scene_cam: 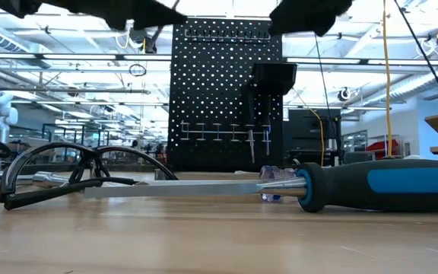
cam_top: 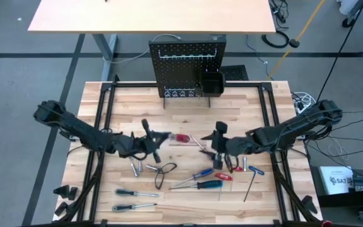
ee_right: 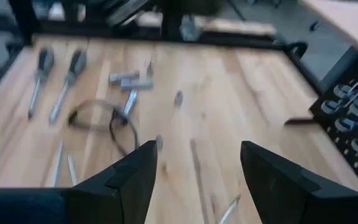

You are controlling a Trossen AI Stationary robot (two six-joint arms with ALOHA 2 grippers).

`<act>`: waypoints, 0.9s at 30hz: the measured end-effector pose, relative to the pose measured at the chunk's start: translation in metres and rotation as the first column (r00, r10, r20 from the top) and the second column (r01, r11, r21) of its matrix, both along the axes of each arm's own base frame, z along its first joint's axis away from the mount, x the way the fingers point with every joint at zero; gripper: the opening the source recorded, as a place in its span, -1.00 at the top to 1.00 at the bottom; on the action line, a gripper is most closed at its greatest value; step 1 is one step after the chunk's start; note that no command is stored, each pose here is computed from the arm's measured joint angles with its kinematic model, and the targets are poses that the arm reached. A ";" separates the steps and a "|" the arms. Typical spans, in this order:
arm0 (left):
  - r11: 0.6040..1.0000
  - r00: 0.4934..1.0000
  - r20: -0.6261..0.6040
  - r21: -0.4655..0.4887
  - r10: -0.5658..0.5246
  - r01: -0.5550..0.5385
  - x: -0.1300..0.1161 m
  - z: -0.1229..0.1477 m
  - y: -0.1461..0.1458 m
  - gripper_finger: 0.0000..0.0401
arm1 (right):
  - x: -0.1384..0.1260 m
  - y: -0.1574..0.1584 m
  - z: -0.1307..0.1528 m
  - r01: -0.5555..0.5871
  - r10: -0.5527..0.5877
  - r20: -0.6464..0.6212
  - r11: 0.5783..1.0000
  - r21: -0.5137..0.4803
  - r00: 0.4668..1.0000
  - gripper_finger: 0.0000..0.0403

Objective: Hang tools onto peg board
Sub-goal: Hang the top red screwdriver on the peg board

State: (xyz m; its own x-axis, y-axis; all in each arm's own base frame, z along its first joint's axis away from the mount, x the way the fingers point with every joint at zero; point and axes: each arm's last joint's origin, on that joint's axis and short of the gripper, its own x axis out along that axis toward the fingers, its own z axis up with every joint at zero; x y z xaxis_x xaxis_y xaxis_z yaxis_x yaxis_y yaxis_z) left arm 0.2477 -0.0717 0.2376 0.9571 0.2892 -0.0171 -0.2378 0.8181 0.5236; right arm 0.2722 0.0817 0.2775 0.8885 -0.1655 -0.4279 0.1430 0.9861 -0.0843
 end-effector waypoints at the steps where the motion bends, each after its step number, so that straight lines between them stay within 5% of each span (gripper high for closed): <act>1: 0.994 0.996 0.024 -0.064 -0.088 0.090 -0.002 0.003 0.000 0.95 | 0.002 0.000 0.003 0.002 -0.002 0.027 1.000 0.005 1.000 -0.10; 4: 0.901 0.927 0.148 -0.224 -0.345 0.371 -0.005 0.017 0.003 0.95 | 0.012 0.001 0.003 -0.003 0.003 0.096 1.000 0.005 0.995 -0.10; 7: 0.820 0.871 0.156 -0.295 -0.466 0.491 -0.002 0.015 0.003 0.95 | 0.025 0.005 0.009 -0.024 0.026 0.235 1.000 -0.013 0.972 -0.10; 15: 0.802 0.839 0.267 -0.261 -0.475 0.537 0.012 0.008 0.001 0.95 | 0.055 0.020 0.002 -0.177 0.239 0.410 0.967 -0.183 0.880 -0.10; 27: 0.794 0.833 0.302 -0.276 -0.464 0.542 0.023 -0.002 0.004 0.95 | 0.060 0.023 0.021 -0.169 0.234 0.492 0.970 -0.174 0.839 -0.10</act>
State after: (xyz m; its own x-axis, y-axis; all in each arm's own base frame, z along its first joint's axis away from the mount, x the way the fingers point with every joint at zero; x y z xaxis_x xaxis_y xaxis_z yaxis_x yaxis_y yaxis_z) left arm 0.2703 -0.0675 0.2356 0.9559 -0.2210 0.1932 0.1868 0.9657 0.1803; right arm 0.3325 0.1044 0.2990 0.9947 0.0206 0.1007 -0.0030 0.9850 -0.1727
